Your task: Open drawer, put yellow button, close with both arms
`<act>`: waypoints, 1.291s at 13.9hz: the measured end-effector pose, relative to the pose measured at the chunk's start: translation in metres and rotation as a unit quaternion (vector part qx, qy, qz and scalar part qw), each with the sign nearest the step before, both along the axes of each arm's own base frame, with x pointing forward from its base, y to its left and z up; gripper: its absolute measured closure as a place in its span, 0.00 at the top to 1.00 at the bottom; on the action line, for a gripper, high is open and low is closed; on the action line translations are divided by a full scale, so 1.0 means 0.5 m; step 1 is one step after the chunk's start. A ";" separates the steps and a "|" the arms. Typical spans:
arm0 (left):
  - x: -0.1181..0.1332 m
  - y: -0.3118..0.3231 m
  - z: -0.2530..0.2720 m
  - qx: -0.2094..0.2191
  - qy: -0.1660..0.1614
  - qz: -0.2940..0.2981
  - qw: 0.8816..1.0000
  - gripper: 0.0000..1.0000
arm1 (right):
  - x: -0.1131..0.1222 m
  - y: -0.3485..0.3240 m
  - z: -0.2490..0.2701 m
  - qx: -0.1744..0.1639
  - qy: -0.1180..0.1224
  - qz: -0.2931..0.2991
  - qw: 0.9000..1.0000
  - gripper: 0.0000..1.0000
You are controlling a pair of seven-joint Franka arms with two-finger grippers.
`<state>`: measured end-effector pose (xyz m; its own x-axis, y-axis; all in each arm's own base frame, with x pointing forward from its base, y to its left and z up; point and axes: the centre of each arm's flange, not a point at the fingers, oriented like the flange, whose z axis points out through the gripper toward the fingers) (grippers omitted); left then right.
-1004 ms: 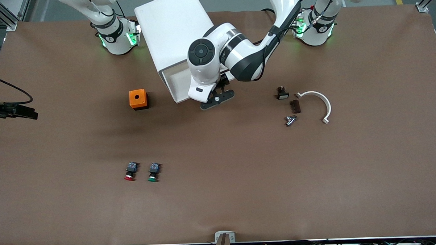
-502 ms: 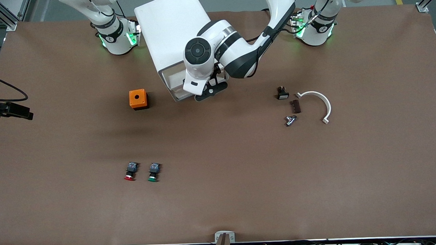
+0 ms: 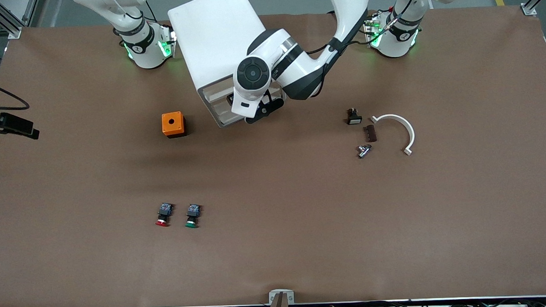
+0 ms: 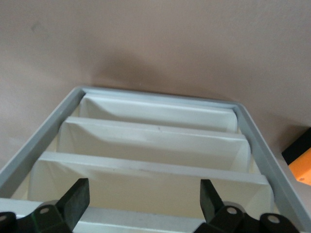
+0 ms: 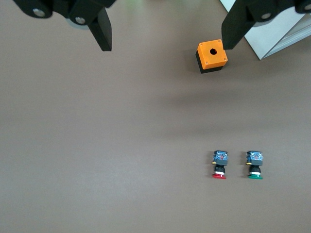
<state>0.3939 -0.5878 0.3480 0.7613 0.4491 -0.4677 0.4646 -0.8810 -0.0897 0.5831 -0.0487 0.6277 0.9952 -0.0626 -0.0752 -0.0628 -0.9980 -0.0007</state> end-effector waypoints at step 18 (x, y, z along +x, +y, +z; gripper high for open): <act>0.192 0.156 0.160 -0.053 -0.034 0.098 0.993 1.00 | -0.077 0.040 0.033 0.001 -0.038 0.014 0.999 1.00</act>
<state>0.4898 -0.5099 0.4278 0.6954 0.5429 -0.4708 0.6298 -0.7759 0.0356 0.5444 -0.0287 0.6442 0.9994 -0.0339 0.0013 -0.0339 -0.9994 -0.0060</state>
